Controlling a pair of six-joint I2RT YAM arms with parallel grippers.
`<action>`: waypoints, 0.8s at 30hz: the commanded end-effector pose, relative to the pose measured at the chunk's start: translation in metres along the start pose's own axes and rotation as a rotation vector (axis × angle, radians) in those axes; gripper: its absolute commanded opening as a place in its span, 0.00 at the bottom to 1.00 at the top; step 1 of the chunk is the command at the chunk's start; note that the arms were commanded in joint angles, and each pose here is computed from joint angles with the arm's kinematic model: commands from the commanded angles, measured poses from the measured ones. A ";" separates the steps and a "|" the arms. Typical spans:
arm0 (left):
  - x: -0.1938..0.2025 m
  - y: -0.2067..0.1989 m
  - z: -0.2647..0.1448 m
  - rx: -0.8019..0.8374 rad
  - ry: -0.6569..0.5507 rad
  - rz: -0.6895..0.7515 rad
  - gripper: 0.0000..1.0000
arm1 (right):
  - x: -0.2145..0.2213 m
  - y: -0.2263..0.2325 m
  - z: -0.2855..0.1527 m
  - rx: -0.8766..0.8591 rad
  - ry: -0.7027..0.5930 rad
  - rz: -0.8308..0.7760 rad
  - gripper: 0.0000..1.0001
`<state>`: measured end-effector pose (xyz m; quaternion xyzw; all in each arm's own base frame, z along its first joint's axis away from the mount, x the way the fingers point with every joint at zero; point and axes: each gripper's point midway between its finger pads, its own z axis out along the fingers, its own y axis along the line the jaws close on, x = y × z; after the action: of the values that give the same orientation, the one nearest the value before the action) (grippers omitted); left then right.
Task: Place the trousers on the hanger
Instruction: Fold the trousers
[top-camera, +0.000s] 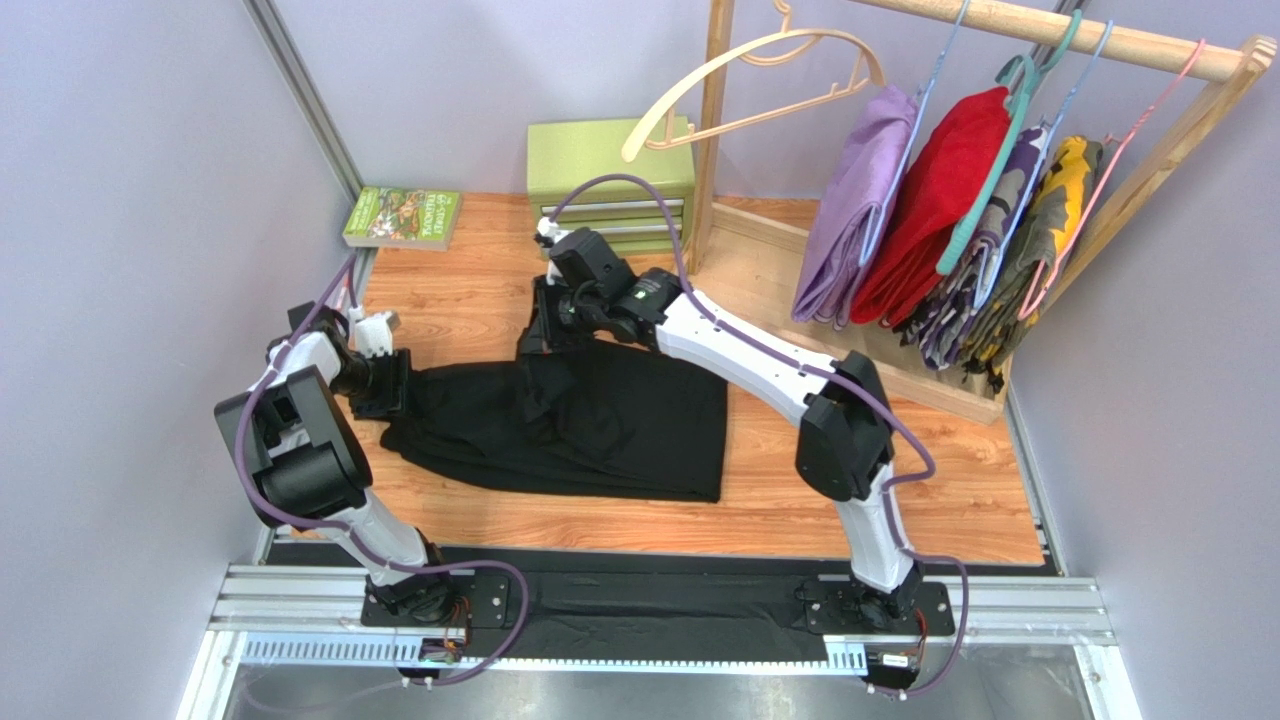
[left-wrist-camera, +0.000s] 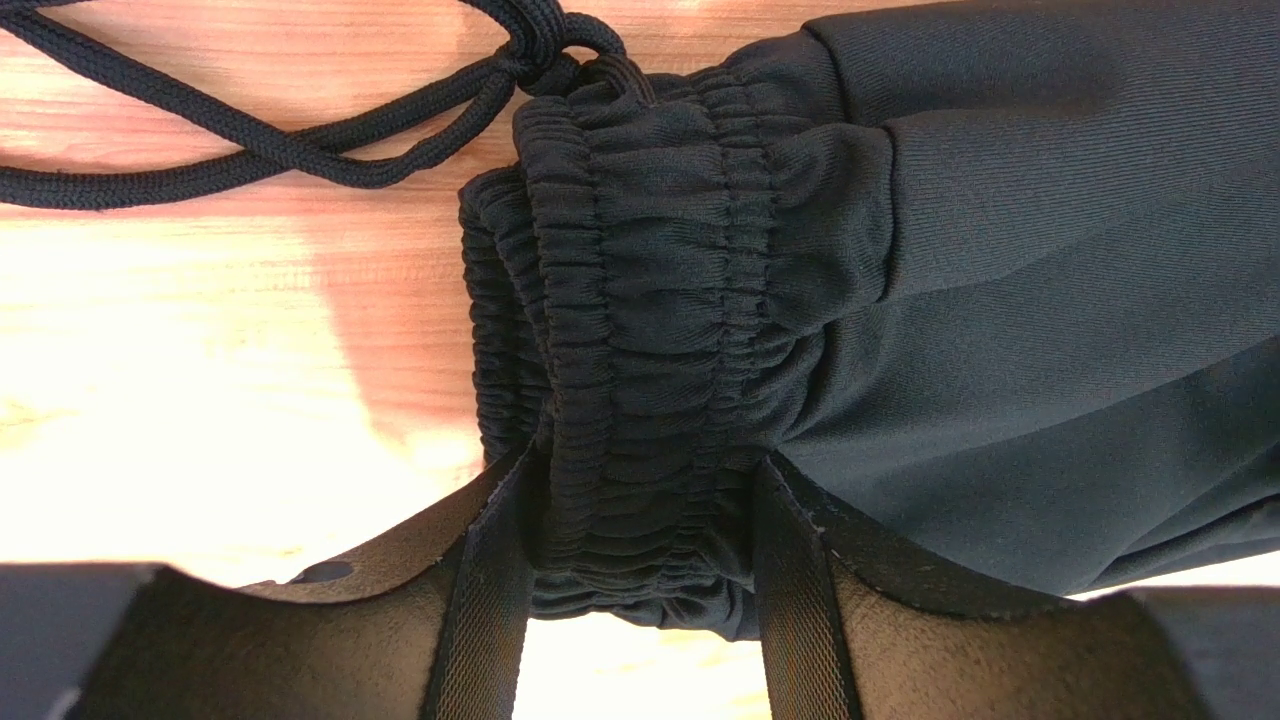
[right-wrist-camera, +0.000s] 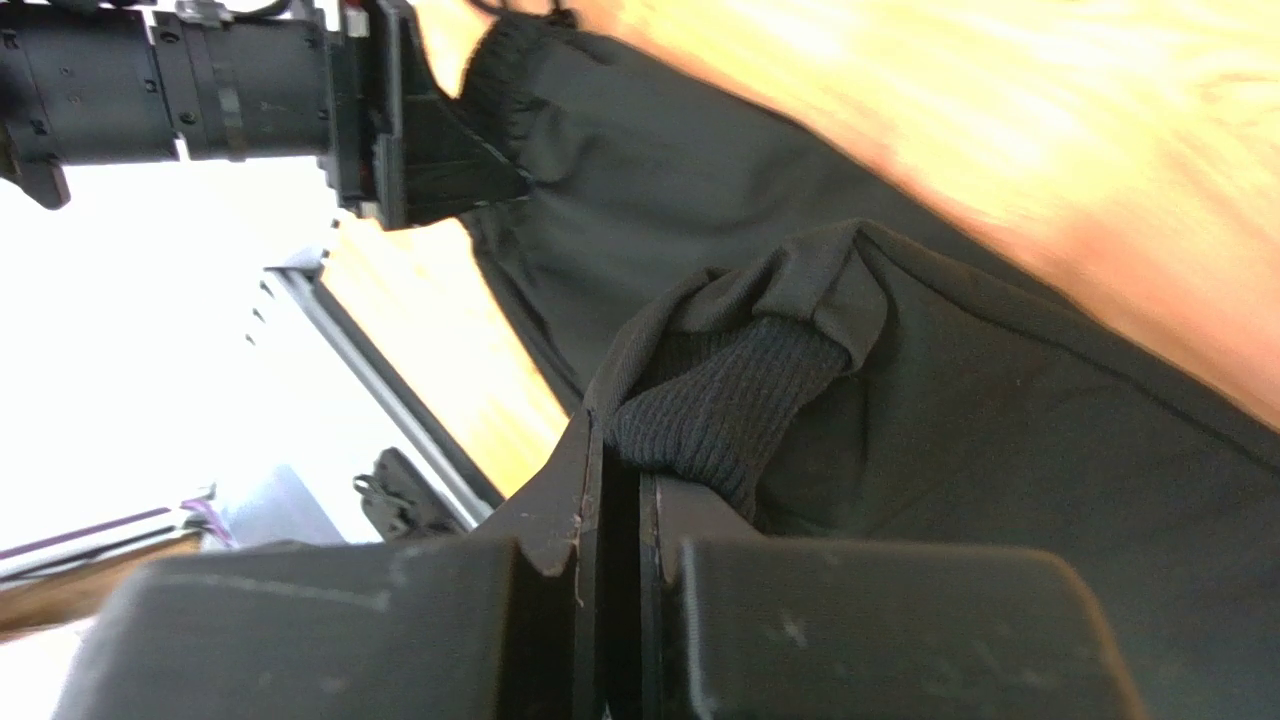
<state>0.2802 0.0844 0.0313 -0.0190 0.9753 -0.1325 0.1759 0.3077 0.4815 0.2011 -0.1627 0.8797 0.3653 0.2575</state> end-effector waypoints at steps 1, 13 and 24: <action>0.005 -0.006 0.004 0.040 0.010 -0.012 0.56 | -0.018 0.043 0.014 -0.114 -0.038 0.057 0.00; 0.006 -0.010 0.005 0.060 0.016 -0.012 0.56 | -0.016 0.066 0.054 -0.167 -0.066 0.072 0.00; -0.067 -0.001 -0.106 0.129 -0.367 -0.088 0.90 | -0.040 0.098 0.005 -0.380 -0.128 -0.294 1.00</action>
<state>0.2792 0.0920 0.0582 -0.0708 0.9546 -0.1970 0.2119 0.3012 0.5677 0.1803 -0.1994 0.8413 0.4400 0.2426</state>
